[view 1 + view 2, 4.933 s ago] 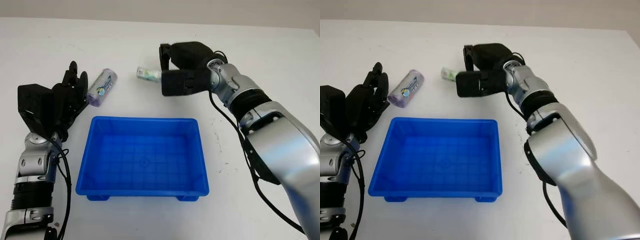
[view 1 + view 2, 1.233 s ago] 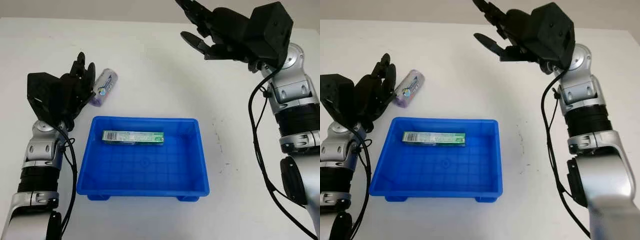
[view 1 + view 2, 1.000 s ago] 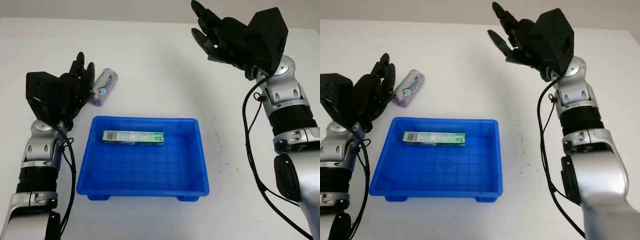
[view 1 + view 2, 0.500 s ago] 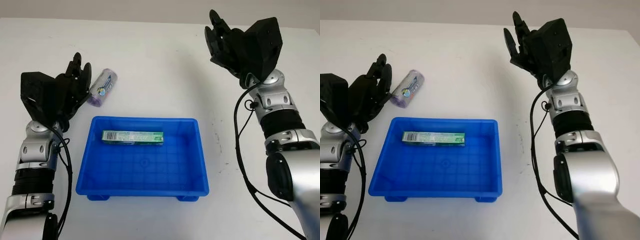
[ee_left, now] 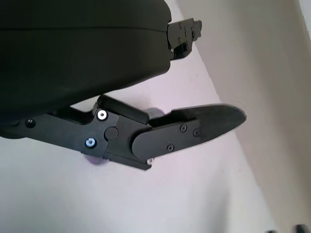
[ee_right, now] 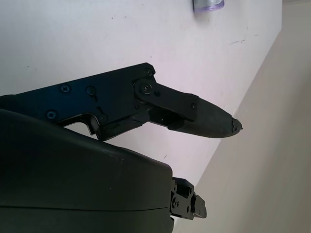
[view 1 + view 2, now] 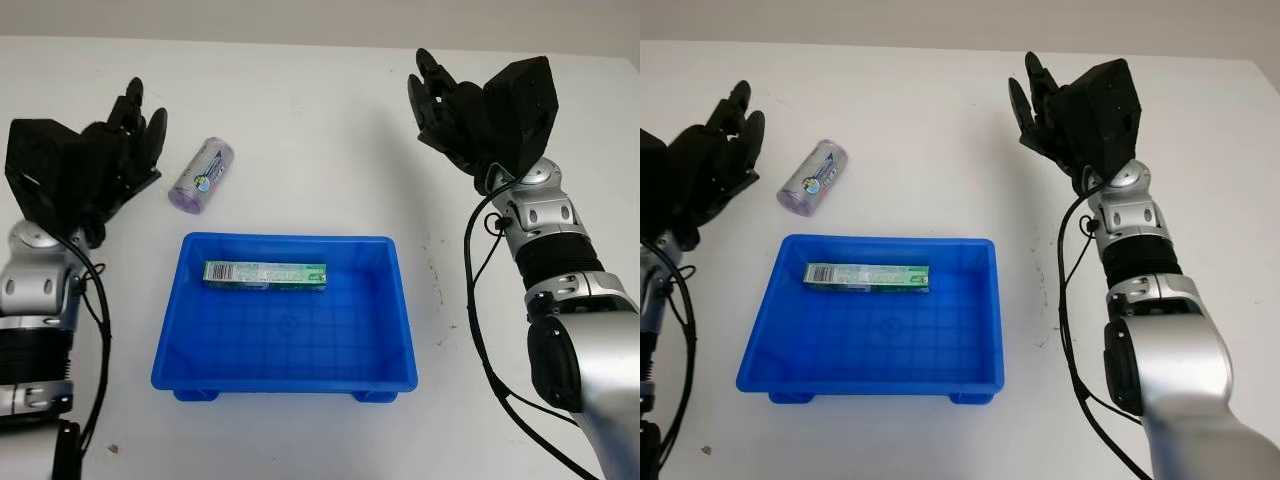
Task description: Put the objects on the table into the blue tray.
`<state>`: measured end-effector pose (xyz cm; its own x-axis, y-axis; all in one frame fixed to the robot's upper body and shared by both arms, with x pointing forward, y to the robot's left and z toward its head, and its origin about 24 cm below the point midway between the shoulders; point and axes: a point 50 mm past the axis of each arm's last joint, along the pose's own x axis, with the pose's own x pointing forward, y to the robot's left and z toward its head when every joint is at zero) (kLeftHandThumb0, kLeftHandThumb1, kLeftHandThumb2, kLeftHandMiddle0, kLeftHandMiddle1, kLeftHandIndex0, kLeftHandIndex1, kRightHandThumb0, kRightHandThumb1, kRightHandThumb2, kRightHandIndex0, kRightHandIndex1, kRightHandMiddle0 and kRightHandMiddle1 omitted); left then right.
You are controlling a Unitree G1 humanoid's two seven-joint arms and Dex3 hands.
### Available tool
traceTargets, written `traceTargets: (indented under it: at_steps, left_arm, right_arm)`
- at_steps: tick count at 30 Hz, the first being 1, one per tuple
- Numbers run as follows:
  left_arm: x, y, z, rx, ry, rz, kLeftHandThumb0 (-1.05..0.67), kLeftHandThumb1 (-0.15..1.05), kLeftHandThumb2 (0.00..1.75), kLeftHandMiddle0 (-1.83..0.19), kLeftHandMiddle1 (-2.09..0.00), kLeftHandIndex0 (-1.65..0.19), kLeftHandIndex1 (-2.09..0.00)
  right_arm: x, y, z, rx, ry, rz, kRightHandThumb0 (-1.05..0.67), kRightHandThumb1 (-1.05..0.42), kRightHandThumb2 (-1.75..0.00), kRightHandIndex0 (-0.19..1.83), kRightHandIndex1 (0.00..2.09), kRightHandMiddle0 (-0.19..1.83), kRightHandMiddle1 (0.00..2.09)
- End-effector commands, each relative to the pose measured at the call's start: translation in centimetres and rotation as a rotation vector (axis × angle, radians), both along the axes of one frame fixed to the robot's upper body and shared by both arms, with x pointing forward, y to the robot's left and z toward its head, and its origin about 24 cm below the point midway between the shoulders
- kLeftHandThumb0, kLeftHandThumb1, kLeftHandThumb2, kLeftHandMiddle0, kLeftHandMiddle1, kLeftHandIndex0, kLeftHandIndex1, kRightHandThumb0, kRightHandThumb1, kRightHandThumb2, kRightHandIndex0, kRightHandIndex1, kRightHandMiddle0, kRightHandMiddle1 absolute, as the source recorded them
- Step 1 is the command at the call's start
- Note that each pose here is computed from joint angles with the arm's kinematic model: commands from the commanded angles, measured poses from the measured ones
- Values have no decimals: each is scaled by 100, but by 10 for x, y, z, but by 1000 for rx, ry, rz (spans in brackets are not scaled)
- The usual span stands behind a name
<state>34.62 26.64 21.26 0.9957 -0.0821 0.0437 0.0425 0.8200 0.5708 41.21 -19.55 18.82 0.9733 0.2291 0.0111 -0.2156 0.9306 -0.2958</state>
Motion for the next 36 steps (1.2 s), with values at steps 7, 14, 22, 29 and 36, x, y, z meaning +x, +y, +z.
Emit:
traceTargets:
  at_steps: [7, 14, 22, 29, 36]
  left_arm:
    - [10, -3, 52, 382, -5, 17, -69, 105, 31, 3, -9, 7, -8]
    - [19, 2, 62, 562, 34, 50, -62, 104, 14, 4, -6, 12, -5]
    - [19, 7, 67, 1220, -118, -15, -39, 93, 4, 13, -3, 12, -5]
    - [19, 7, 79, 1733, -265, -128, -43, 85, 3, 17, -4, 16, -3]
    - [16, 7, 89, 2014, -436, -284, -54, 87, 6, 18, -5, 17, -4]
  right_arm:
    - [-1, 4, 1, 13, -20, 7, -70, -105, -71, -19, 0, -19, 0]
    - [-3, 0, 2, 25, -17, 10, -67, -105, -70, -19, 0, -19, 0]
    - [-5, -4, 4, 11, -22, 2, -69, -105, -70, -19, 0, -19, 0]
    - [-5, -2, 2, 25, -7, -12, -67, -105, -70, -19, 0, -19, 0]
    - [-4, 1, -2, 4, 7, -10, -67, -105, -72, -19, 0, -19, 0]
